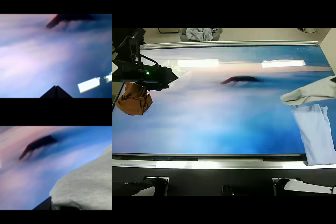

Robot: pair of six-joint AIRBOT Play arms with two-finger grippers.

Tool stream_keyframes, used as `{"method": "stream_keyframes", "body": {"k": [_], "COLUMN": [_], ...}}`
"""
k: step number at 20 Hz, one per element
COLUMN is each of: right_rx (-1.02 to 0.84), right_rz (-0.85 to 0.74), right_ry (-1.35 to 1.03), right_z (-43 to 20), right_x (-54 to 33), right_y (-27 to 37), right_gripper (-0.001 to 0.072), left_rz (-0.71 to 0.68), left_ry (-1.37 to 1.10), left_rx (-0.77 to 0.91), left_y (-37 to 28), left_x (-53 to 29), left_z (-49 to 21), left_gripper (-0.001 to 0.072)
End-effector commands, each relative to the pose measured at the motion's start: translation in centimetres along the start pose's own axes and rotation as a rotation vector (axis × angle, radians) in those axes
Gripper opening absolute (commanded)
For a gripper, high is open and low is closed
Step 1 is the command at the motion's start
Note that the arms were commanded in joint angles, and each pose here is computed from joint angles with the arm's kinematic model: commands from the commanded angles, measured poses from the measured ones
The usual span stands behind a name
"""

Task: Fold the shirts.

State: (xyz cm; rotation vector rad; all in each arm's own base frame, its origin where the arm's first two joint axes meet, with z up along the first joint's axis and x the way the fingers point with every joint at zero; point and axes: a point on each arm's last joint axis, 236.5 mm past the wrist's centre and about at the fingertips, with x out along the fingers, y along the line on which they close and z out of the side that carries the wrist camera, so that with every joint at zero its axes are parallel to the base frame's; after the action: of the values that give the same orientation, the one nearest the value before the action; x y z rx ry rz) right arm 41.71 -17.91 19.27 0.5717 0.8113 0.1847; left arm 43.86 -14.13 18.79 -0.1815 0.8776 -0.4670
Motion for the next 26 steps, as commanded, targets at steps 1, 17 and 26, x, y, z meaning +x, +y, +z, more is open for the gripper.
{"method": "stream_keyframes", "body": {"k": [1, 17, 26], "right_rx": [0.081, 0.428, 0.487], "right_rz": [-0.065, -0.572, -0.683], "right_ry": [-0.074, 0.464, 0.443], "right_z": [0.6, -22.1, -28.5], "right_x": [-4.5, -9.4, -6.7], "right_y": [-3.2, -13.6, -16.4], "right_gripper": [0.0059, 0.0063, 0.0487], "left_rz": [0.000, -0.001, -0.001], "left_ry": [0.002, 0.006, 0.005], "left_rx": [0.000, -0.001, 0.000], "left_y": [0.0, 0.0, 0.0], "left_x": [0.1, 0.0, 0.0], "left_z": [-0.1, -0.2, -0.1], "left_gripper": [0.0028, 0.0028, 0.0029]}}
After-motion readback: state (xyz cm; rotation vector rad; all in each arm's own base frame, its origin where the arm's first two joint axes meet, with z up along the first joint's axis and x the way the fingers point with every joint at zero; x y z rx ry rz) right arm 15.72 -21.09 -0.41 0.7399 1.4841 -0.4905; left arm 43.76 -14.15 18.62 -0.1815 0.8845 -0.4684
